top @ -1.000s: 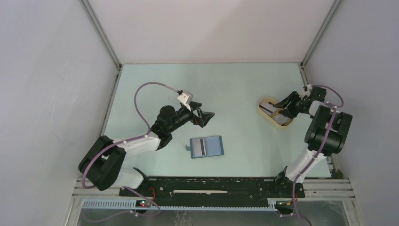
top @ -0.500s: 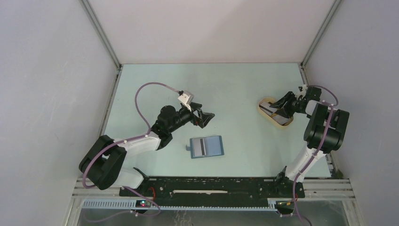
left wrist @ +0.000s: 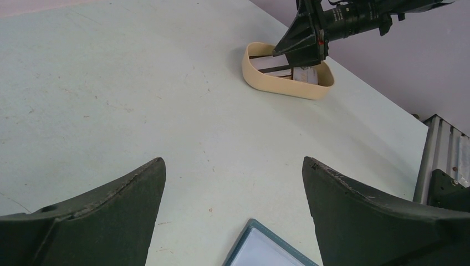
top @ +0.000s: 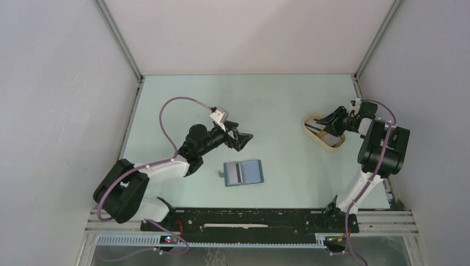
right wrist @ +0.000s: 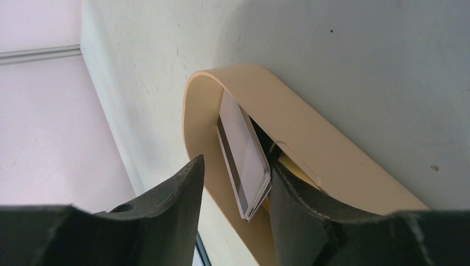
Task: Put the credit cards into the card holder
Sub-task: Pick up the credit card from the storage box.
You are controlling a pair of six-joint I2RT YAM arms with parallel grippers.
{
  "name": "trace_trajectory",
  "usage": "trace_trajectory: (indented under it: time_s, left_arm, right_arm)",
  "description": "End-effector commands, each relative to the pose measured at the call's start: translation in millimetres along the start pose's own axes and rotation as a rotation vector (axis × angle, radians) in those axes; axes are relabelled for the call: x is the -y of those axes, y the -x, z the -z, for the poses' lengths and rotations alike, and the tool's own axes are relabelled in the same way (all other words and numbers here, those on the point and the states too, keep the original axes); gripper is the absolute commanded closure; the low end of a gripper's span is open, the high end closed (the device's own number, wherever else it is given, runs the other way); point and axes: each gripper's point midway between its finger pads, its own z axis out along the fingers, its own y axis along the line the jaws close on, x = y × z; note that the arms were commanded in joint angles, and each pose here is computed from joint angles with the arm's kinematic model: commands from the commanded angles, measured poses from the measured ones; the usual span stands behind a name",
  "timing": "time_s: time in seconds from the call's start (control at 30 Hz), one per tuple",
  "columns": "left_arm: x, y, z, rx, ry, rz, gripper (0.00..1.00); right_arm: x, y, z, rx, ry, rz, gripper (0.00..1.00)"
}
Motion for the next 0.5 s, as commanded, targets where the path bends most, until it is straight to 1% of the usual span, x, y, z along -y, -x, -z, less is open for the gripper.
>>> trace_trajectory:
  time_s: [0.0, 0.13, 0.23, 0.4, 0.47]
  left_arm:
    - [6.3, 28.2, -9.0, 0.064, -0.027, -0.018, 0.03]
    - [6.1, 28.4, -8.9, 0.064, -0.027, -0.018, 0.03]
    - [6.9, 28.1, -9.0, 0.063, -0.031, -0.019, 0.03]
    - [6.4, 27.3, -9.3, 0.061, -0.030, -0.018, 0.03]
    - [7.0, 27.7, -9.5, 0.061, -0.032, -0.017, 0.03]
  right_arm:
    - [-17.7, 8.4, -3.5, 0.013, 0.072, 0.019, 0.47]
    - [-19.2, 7.8, -5.5, 0.006, 0.090, 0.007, 0.49]
    - [-16.5, 6.9, -9.0, -0.002, 0.093, -0.015, 0.54]
    - [-17.5, 4.7, -11.6, -0.016, 0.112, -0.031, 0.54]
    - [-22.0, 8.8, -12.6, -0.004, 0.138, -0.012, 0.52]
